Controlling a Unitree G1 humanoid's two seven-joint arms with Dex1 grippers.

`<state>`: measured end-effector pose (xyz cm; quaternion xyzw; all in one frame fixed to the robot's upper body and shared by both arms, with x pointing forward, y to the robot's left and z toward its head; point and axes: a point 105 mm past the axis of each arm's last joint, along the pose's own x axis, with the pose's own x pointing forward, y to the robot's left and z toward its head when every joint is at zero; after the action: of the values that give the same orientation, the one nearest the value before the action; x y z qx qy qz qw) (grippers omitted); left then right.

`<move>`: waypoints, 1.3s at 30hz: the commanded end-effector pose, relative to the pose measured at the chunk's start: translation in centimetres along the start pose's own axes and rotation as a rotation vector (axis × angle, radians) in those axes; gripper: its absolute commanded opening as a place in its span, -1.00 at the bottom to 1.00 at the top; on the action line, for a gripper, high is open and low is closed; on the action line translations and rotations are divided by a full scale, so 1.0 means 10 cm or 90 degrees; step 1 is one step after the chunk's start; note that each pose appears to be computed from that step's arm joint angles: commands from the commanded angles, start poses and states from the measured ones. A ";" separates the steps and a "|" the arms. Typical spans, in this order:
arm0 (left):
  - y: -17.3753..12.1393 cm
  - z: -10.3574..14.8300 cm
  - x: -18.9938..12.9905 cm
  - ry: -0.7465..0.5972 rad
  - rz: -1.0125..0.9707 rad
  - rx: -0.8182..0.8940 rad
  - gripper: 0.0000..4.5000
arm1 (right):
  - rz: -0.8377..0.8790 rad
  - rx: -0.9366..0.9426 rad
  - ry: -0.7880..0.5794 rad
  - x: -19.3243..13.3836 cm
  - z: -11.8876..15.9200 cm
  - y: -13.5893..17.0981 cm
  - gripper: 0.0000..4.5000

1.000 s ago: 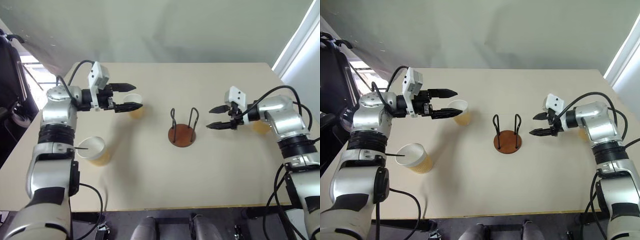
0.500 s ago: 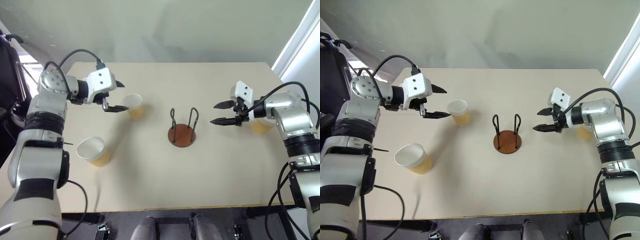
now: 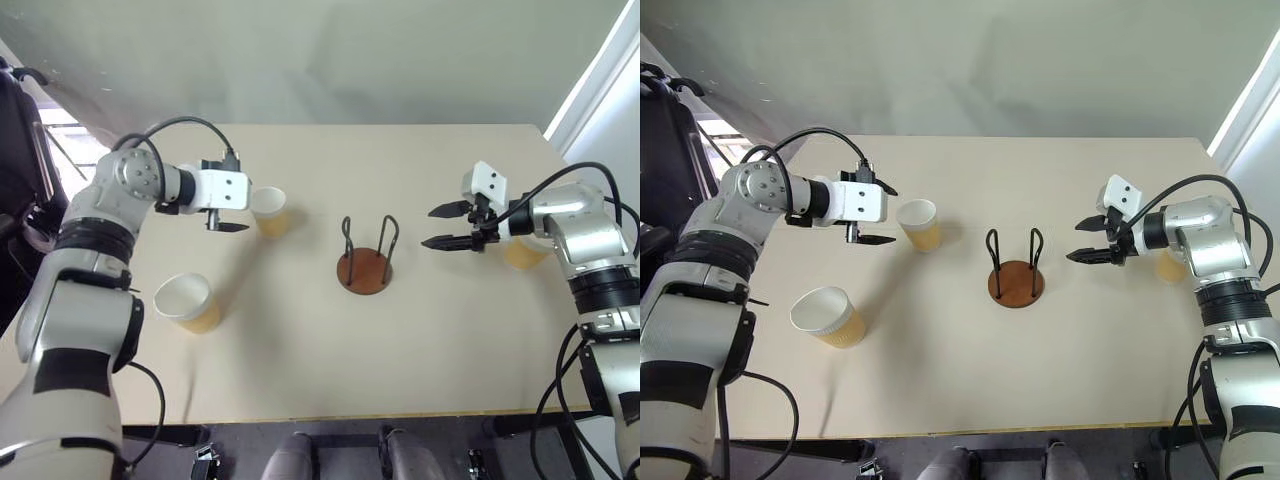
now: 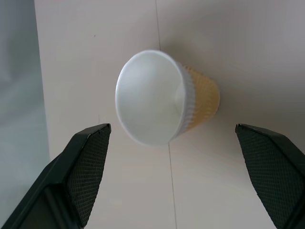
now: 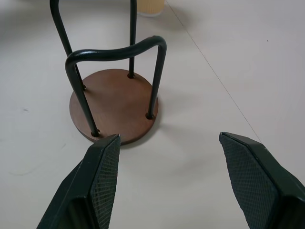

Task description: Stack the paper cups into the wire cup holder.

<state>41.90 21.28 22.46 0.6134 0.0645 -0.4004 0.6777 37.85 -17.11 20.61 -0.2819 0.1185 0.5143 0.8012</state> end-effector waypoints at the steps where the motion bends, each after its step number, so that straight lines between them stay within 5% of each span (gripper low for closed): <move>1: 0.02 0.02 -0.02 -0.018 0.014 -0.011 1.00 | -0.007 -0.043 -0.065 -0.12 0.33 -0.04 0.50; 11: -0.02 -0.04 0.02 -0.009 0.008 -0.032 1.00 | 0.009 -0.088 -0.111 -0.27 0.69 -0.02 0.50; 26: 0.13 -0.04 0.14 0.044 0.072 0.002 1.00 | 0.017 -0.082 -0.109 -0.27 0.68 0.09 0.50; 39: -0.11 -0.11 0.36 0.074 0.023 -0.005 1.00 | 0.014 -0.082 -0.112 -0.28 0.68 0.12 0.50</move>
<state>43.86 20.65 18.95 0.6309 0.0978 -0.3600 0.6803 35.42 -14.91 25.30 -0.2779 0.0522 0.5575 0.7806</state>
